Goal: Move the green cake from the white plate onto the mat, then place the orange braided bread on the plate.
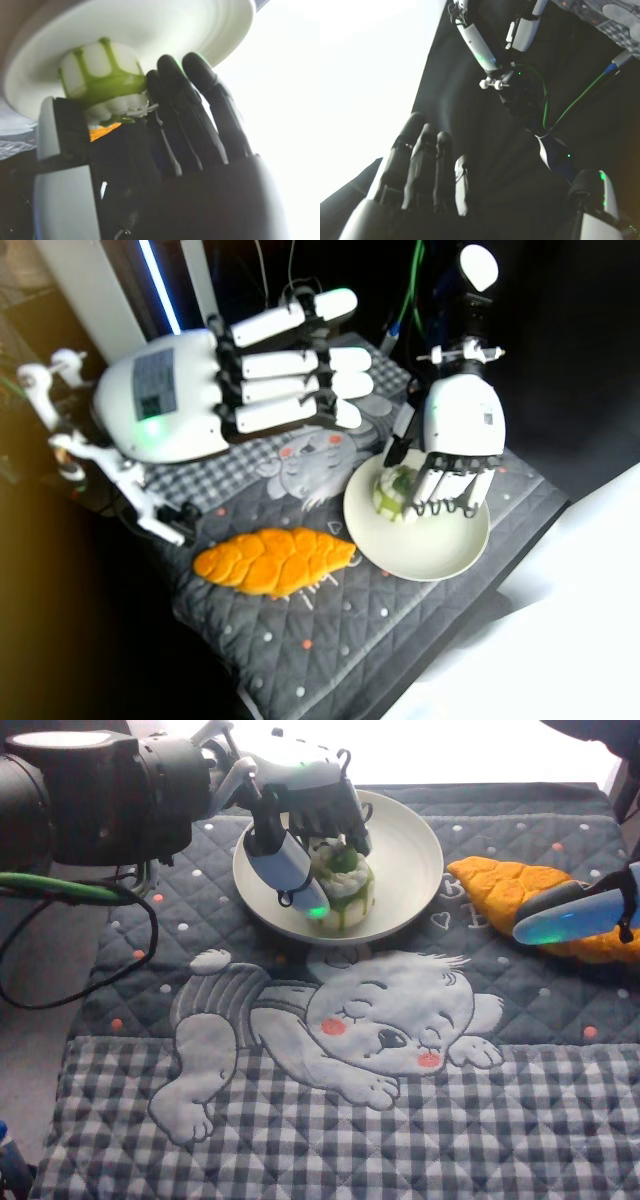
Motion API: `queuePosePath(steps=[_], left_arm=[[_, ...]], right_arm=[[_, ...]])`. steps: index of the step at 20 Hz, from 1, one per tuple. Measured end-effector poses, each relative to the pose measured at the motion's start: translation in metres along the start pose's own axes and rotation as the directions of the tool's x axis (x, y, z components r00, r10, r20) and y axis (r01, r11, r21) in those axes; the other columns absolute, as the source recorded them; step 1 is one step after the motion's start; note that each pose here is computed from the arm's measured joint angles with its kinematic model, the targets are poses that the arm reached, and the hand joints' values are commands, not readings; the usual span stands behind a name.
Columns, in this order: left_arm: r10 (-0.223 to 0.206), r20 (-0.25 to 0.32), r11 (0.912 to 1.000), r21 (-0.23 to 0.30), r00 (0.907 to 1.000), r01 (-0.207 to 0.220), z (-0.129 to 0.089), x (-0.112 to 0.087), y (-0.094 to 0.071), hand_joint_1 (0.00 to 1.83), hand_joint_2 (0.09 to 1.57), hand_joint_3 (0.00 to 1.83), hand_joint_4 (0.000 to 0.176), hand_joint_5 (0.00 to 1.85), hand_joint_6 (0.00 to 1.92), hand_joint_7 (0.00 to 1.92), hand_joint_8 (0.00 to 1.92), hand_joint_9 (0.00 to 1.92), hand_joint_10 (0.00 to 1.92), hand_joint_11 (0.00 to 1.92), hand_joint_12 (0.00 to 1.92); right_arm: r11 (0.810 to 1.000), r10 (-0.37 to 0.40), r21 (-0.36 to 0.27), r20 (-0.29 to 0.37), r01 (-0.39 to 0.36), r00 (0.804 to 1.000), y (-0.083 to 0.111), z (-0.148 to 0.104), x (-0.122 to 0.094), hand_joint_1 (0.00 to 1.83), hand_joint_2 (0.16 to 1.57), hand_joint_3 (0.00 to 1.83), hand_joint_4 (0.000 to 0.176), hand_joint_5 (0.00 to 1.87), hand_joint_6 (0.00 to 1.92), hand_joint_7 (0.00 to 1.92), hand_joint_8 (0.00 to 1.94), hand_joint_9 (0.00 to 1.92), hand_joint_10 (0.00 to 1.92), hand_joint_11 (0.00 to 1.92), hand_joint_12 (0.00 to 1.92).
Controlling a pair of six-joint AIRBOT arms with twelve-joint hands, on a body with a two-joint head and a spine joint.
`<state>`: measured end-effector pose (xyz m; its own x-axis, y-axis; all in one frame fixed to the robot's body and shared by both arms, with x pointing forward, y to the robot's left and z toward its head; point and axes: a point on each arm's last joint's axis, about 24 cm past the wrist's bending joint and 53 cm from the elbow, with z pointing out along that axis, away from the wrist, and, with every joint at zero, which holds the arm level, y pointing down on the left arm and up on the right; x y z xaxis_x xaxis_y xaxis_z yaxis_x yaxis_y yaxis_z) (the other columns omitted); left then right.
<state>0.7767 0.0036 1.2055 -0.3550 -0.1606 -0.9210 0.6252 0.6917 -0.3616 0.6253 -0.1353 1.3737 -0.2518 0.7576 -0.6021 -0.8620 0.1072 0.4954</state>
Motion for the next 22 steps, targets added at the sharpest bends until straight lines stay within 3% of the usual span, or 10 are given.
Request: queuePosePath(steps=[2, 6, 10, 11, 12, 13, 14, 17, 19, 22], left_arm=[[-0.012, 0.003, 0.9999, 0.002, 0.9999, 0.012, 0.000, -0.001, 0.000, 1.23, 1.09, 0.00, 0.000, 1.00, 1.05, 1.06, 0.76, 1.09, 0.01, 0.65, 1.00], [-0.076, 0.038, 0.9970, 0.018, 0.9964, 0.075, -0.012, -0.015, 0.006, 1.22, 1.11, 0.00, 0.007, 1.00, 1.04, 1.00, 0.86, 1.07, 0.01, 0.59, 1.23], [-0.099, 0.095, 0.9928, 0.077, 0.9905, 0.092, -0.037, -0.047, -0.001, 1.22, 1.10, 0.00, 0.038, 1.06, 0.87, 0.99, 0.95, 1.07, 0.00, 0.50, 1.28], [-0.088, 0.098, 0.9918, 0.101, 0.9913, 0.078, -0.046, -0.052, -0.008, 1.23, 1.08, 0.00, 0.034, 1.11, 0.80, 1.02, 0.89, 1.10, 0.02, 0.52, 1.25], [-0.074, 0.095, 0.9901, 0.126, 0.9927, 0.061, -0.051, -0.052, -0.016, 1.23, 1.08, 0.00, 0.034, 1.11, 0.80, 1.02, 0.89, 1.10, 0.02, 0.52, 1.25], [-0.063, 0.092, 0.9868, 0.154, 0.9938, 0.049, -0.057, -0.052, -0.024, 1.24, 1.06, 0.00, 0.030, 1.17, 0.67, 1.06, 0.86, 1.16, 0.05, 0.57, 1.33], [-0.063, 0.088, 0.9824, 0.181, 0.9941, 0.046, -0.064, -0.051, -0.031, 1.25, 1.05, 0.00, 0.027, 1.21, 0.58, 1.08, 0.84, 1.17, 0.07, 0.56, 1.33], [-0.070, 0.076, 0.9721, 0.229, 0.9946, 0.051, -0.079, -0.049, -0.040, 1.26, 1.03, 0.00, 0.030, 1.25, 0.53, 1.12, 0.76, 1.16, 0.07, 0.48, 1.29], [-0.081, 0.045, 0.9670, 0.246, 0.9957, 0.067, -0.087, -0.036, -0.041, 1.25, 1.04, 0.00, 0.018, 1.24, 0.54, 1.08, 0.83, 1.12, 0.08, 0.58, 1.35], [-0.061, -0.006, 0.9578, 0.281, 0.9981, 0.060, -0.095, -0.012, -0.051, 1.25, 1.03, 0.00, 0.036, 1.17, 0.65, 1.18, 0.68, 1.18, 0.16, 0.72, 1.40]], right_arm=[[1.000, 0.000, 0.000, 0.000, 0.000, 1.000, 0.000, 0.000, 0.000, 0.60, 0.73, 0.00, 0.168, 0.00, 0.00, 0.21, 0.00, 0.23, 0.00, 0.00, 0.97], [1.000, 0.000, 0.001, 0.000, 0.000, 1.000, 0.000, 0.000, 0.000, 0.61, 0.72, 0.00, 0.176, 0.00, 0.00, 0.23, 0.00, 0.22, 0.00, 0.00, 0.93], [1.000, -0.001, 0.001, 0.000, 0.001, 1.000, 0.000, 0.000, 0.000, 0.56, 0.74, 0.00, 0.176, 0.00, 0.00, 0.18, 0.00, 0.17, 0.00, 0.00, 0.91], [1.000, -0.001, 0.002, 0.003, 0.001, 1.000, 0.000, 0.000, -0.001, 0.51, 0.76, 0.00, 0.150, 0.00, 0.00, 0.14, 0.00, 0.09, 0.01, 0.00, 0.72], [1.000, -0.002, 0.004, 0.003, 0.002, 1.000, -0.001, -0.001, -0.002, 0.51, 0.76, 0.00, 0.150, 0.00, 0.00, 0.14, 0.00, 0.09, 0.01, 0.00, 0.72], [1.000, -0.005, 0.005, 0.004, 0.005, 1.000, -0.001, -0.001, -0.004, 0.50, 0.74, 0.00, 0.170, 0.00, 0.00, 0.17, 0.00, 0.11, 0.01, 0.00, 0.75], [1.000, -0.006, 0.008, 0.010, 0.006, 1.000, -0.001, -0.002, -0.006, 0.48, 0.77, 0.00, 0.162, 0.00, 0.00, 0.18, 0.00, 0.13, 0.01, 0.00, 0.78], [1.000, -0.009, 0.013, 0.020, 0.009, 1.000, -0.001, -0.003, -0.011, 0.40, 0.80, 0.00, 0.101, 0.00, 0.00, 0.20, 0.00, 0.19, 0.01, 0.00, 0.44], [1.000, -0.009, 0.012, 0.022, 0.008, 1.000, -0.001, -0.003, -0.011, 0.37, 0.83, 0.01, 0.126, 0.00, 0.00, 0.18, 0.00, 0.19, 0.00, 0.00, 0.37], [1.000, -0.009, 0.012, 0.020, 0.009, 1.000, -0.001, -0.003, -0.011, 0.29, 0.86, 0.00, 0.139, 0.00, 0.00, 0.12, 0.00, 0.21, 0.01, 0.00, 0.50]])
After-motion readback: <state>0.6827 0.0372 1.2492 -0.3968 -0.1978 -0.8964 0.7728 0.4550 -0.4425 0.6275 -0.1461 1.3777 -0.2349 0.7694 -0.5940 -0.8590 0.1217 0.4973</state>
